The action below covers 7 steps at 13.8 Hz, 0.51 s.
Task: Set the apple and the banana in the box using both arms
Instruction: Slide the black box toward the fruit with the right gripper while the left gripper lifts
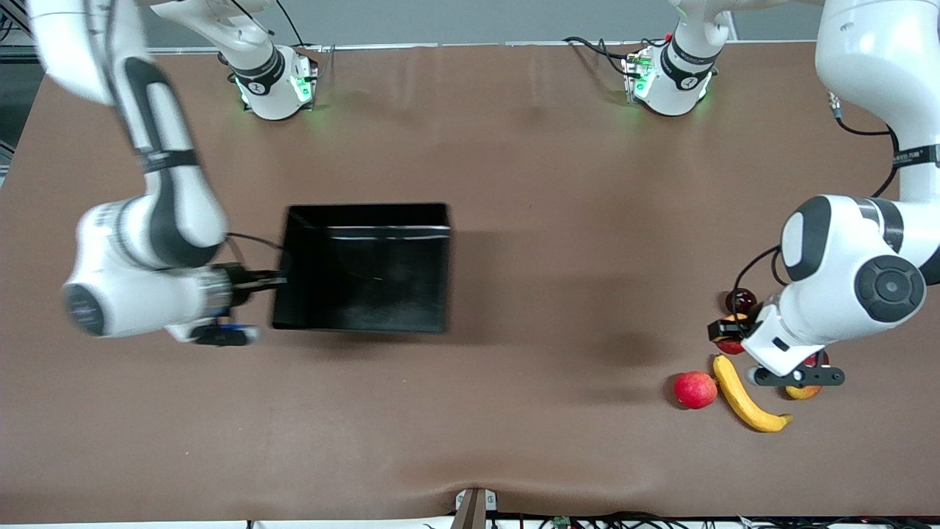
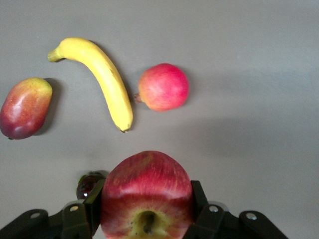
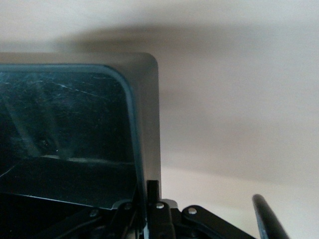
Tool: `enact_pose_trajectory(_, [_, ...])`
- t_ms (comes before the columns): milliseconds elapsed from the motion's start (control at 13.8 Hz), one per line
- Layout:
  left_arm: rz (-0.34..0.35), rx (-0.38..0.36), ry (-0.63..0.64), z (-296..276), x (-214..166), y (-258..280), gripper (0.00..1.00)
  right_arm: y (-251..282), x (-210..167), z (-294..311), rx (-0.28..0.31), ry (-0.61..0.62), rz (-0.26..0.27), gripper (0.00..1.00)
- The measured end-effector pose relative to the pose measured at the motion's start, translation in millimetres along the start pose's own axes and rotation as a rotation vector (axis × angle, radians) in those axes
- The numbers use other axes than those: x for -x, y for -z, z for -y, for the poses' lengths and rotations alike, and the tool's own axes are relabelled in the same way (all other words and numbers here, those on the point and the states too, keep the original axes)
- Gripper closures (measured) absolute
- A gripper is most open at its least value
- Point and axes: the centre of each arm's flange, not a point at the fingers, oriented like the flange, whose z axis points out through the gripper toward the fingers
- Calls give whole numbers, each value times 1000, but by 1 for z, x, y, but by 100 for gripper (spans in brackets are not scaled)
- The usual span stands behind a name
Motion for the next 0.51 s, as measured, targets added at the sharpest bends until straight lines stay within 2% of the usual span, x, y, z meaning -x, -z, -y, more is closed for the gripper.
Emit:
enact_pose_trajectory(290, [15,-12,9,-30,16,28,30,-79,6,102,19,40,-53,94])
enact_pose_trajectory(508, [19,-16,61,-73,27,35,30,-150,7,157,28,-19,-114,94])
